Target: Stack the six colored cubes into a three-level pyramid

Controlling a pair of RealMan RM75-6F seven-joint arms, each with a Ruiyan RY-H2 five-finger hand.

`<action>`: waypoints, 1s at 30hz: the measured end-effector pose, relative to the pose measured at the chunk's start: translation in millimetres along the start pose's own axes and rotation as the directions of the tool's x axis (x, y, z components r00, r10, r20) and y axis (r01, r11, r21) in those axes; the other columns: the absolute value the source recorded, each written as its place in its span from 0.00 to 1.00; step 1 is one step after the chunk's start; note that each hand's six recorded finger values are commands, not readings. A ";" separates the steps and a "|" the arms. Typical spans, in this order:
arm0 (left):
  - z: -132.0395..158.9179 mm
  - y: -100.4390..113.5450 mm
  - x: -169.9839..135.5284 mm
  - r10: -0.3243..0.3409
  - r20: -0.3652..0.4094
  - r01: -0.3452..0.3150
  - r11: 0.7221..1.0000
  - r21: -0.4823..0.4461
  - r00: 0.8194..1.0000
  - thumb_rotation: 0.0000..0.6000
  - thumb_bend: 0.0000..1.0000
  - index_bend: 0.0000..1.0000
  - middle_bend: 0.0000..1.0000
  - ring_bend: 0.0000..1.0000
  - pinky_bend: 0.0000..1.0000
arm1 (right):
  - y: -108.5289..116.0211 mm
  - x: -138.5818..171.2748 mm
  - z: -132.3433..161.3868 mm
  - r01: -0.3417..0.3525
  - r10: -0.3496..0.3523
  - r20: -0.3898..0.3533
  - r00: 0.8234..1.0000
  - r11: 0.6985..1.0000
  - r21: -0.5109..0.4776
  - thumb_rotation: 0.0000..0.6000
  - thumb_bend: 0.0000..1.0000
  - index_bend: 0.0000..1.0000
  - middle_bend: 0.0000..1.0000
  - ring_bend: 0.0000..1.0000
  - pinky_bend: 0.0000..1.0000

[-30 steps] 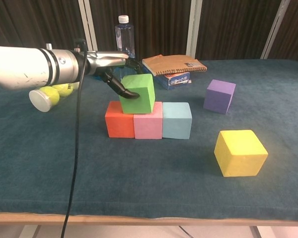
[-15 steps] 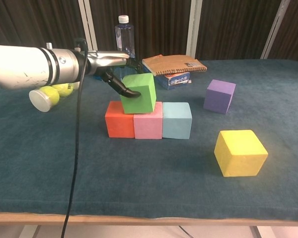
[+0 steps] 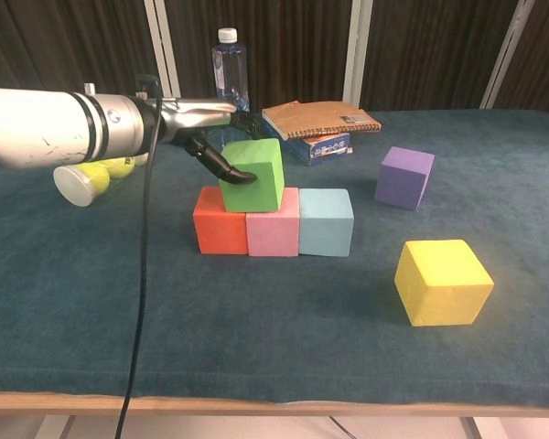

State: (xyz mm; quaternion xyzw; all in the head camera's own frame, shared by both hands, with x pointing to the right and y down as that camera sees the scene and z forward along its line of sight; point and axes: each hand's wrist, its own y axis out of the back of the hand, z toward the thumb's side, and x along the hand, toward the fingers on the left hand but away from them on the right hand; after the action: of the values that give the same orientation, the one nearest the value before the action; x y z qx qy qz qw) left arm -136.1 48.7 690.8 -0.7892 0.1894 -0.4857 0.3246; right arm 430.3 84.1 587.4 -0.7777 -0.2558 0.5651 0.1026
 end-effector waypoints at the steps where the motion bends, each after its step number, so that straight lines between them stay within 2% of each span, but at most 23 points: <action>1: 0.0 0.1 -0.1 0.000 0.000 0.000 1.000 0.002 1.000 0.63 0.32 0.28 0.02 0.00 0.07 | 0.1 0.0 0.2 0.000 0.000 0.000 1.000 1.000 0.000 1.00 0.37 0.00 0.00 0.00 0.00; 9: 1.2 2.0 -3.3 0.005 0.002 -0.005 1.000 0.008 1.000 0.63 0.32 0.28 0.02 0.00 0.07 | -0.4 0.5 0.3 -0.003 0.003 0.001 1.000 1.000 -0.001 1.00 0.37 0.00 0.00 0.00 0.00; 22: 0.2 2.4 -6.1 0.012 -0.004 -0.012 0.999 0.035 1.000 0.63 0.21 0.28 0.02 0.00 0.07 | -1.9 0.7 3.1 -0.009 0.009 -0.001 1.000 1.000 0.000 1.00 0.37 0.00 0.00 0.00 0.00; 30: -1.0 4.1 -6.6 0.021 -0.006 -0.021 0.999 0.039 1.000 0.66 0.18 0.27 0.02 0.00 0.07 | -2.4 0.7 2.3 -0.010 0.010 0.002 1.000 1.000 0.000 1.00 0.37 0.00 0.00 0.00 0.00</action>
State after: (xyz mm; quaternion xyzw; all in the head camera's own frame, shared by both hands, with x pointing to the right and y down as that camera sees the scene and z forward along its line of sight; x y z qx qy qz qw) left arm -140.0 49.5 684.0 -0.7792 0.1891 -0.4883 0.3446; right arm 427.6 86.2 587.2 -0.7784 -0.2522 0.5662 0.0997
